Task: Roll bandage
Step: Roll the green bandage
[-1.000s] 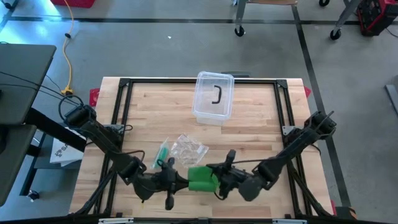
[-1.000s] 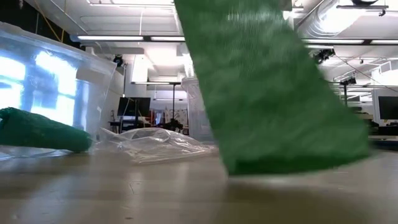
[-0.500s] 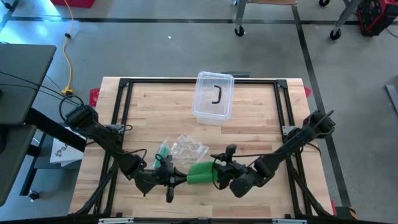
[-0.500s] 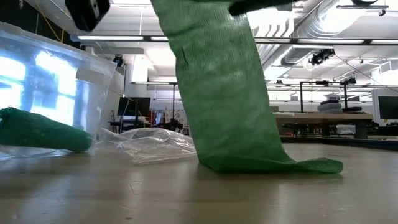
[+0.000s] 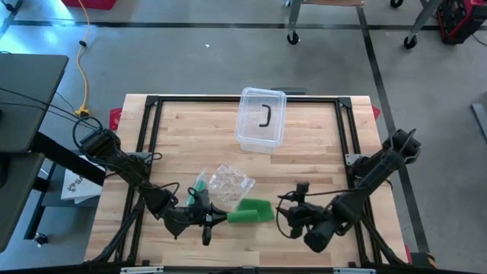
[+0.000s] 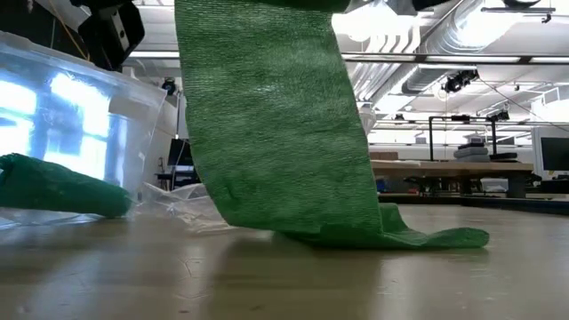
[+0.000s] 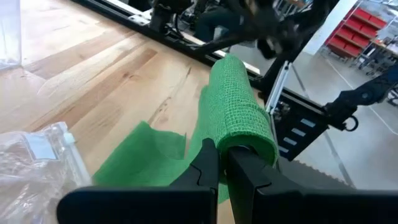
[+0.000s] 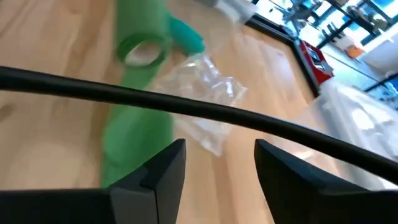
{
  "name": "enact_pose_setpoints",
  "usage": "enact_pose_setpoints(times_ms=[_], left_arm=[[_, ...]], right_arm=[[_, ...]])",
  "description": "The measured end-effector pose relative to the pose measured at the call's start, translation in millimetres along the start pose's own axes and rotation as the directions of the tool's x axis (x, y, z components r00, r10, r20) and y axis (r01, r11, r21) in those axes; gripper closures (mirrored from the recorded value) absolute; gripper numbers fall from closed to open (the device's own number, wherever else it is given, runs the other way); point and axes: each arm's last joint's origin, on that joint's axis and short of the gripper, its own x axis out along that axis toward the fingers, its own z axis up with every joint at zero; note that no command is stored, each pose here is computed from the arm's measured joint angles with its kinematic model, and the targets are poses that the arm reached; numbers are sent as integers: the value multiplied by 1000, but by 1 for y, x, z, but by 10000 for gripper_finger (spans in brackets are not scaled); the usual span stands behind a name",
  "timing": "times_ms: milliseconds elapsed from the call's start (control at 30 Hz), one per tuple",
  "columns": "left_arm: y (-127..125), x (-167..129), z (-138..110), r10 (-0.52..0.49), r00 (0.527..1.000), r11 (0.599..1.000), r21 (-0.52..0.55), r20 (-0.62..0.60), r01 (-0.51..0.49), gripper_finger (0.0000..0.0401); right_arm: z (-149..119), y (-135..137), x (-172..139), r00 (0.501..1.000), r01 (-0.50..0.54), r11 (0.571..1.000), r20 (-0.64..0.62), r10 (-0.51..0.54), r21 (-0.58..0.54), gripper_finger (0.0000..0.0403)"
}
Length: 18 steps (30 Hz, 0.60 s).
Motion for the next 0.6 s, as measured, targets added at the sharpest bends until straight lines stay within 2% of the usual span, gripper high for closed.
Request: enact_pose_setpoints(times_ms=[67,133,233,300,433,600], left_arm=[[0,0,0,0,1000,1000,-4,4,1,396],[0,0,0,0,1000,1000,-4,4,0,396],[-1,0,2,-10,1000,1000,-21,17,10,396],[-2,1,5,-20,999,999,-33,34,21,396],[-3,3,10,-46,997,997,-65,55,50,396],[-4,6,14,-130,991,989,-61,40,132,396]], right_arm=[[-14,9,2,1000,-13,1000,24,12,16,219],[-31,18,8,997,-45,995,61,40,86,219],[-49,30,17,976,-139,964,199,93,228,219],[-56,34,20,945,-214,939,302,128,270,219],[-47,32,15,880,-260,925,461,109,276,219],[-21,24,15,855,-220,939,515,57,263,219]])
